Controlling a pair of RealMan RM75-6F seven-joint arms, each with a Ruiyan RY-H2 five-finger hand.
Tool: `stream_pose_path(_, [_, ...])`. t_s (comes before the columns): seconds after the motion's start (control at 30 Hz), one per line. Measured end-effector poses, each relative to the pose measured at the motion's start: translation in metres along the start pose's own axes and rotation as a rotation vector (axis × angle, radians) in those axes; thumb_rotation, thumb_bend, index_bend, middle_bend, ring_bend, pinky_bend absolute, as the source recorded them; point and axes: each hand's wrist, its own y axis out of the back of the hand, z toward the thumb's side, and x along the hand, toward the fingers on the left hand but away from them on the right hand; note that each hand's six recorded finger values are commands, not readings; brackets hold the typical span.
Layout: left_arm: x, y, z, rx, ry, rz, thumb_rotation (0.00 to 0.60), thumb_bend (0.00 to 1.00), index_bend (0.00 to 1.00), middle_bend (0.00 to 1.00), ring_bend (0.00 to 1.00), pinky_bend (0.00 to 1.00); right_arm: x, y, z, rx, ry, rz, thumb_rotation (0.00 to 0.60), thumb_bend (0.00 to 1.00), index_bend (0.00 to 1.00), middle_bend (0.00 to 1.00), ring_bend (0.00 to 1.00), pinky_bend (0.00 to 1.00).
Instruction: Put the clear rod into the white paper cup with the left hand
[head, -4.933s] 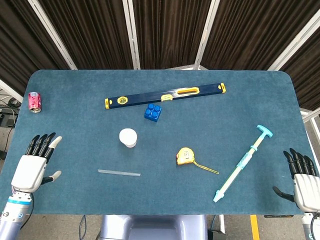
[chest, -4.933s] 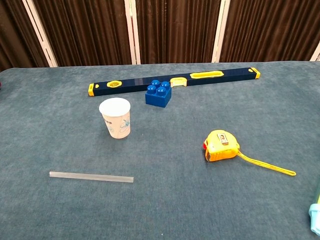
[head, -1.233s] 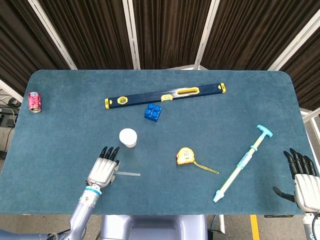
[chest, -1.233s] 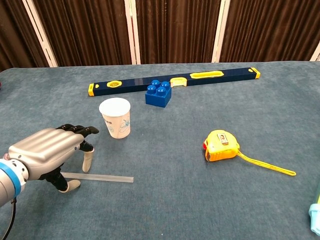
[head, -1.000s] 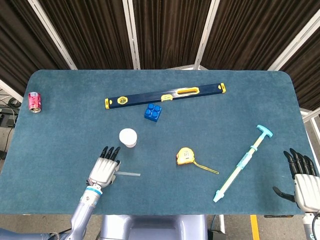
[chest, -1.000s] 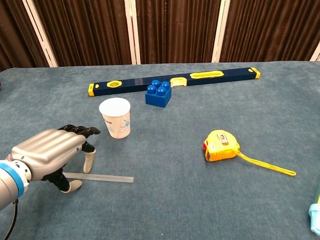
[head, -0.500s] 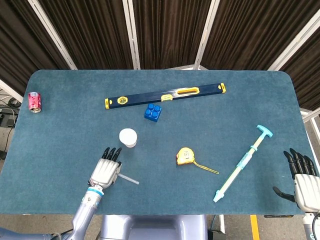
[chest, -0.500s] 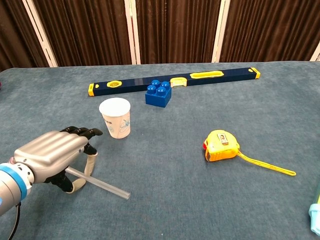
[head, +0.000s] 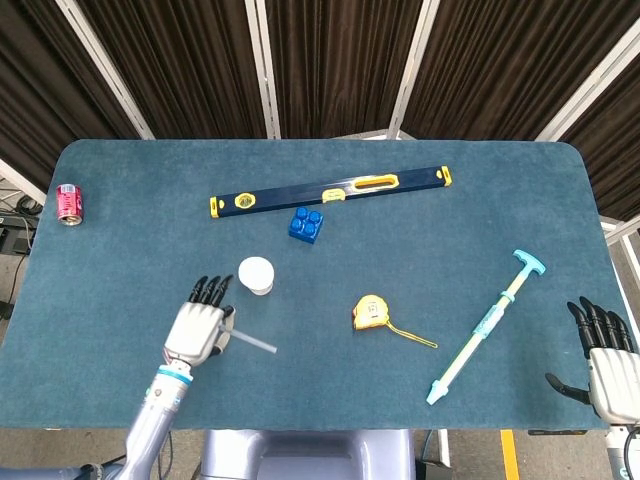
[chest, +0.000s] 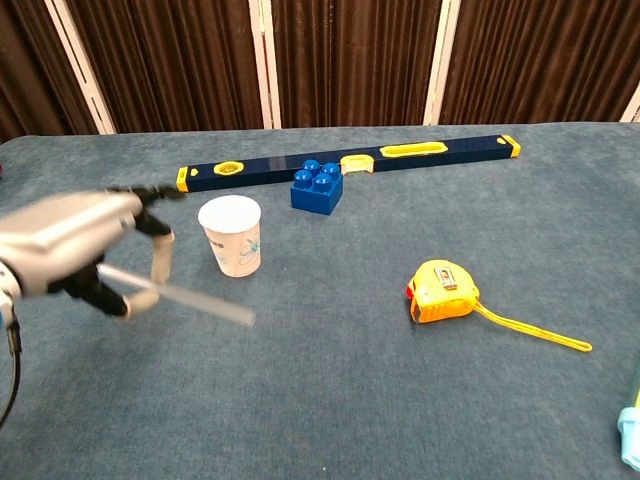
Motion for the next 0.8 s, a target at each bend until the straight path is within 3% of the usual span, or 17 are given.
stream_pose_path(0.13, [0.007,0.026,-0.004,-0.103,0.016,0.057,0.600,0.40,0.60,0.00,0.00,0.00,0.000,0.000,0.000,0.001,0.000,0.000,0.600,0.09,0.00,0.00,0.00,0.00])
stream_pose_path(0.3, [0.019,0.044,-0.007,-0.286,0.045,0.082,0.600,0.40,0.60,0.00,0.00,0.00,0.000,0.000,0.000,0.000,0.000,0.000,0.600,0.09,0.00,0.00,0.00,0.00])
stream_pose_path(0.63, [0.056,0.051,-0.003,-0.830,0.146,-0.015,0.600,0.40,0.60,0.00,0.00,0.00,0.000,0.000,0.000,-0.006,0.002,0.003,0.600,0.09,0.00,0.00,0.00,0.00])
stream_pose_path(0.8, [0.078,0.058,0.004,-1.053,0.150,-0.039,0.600,0.40,0.60,0.00,0.00,0.00,-0.001,0.000,-0.001,-0.010,0.003,0.007,0.600,0.09,0.00,0.00,0.00,0.00])
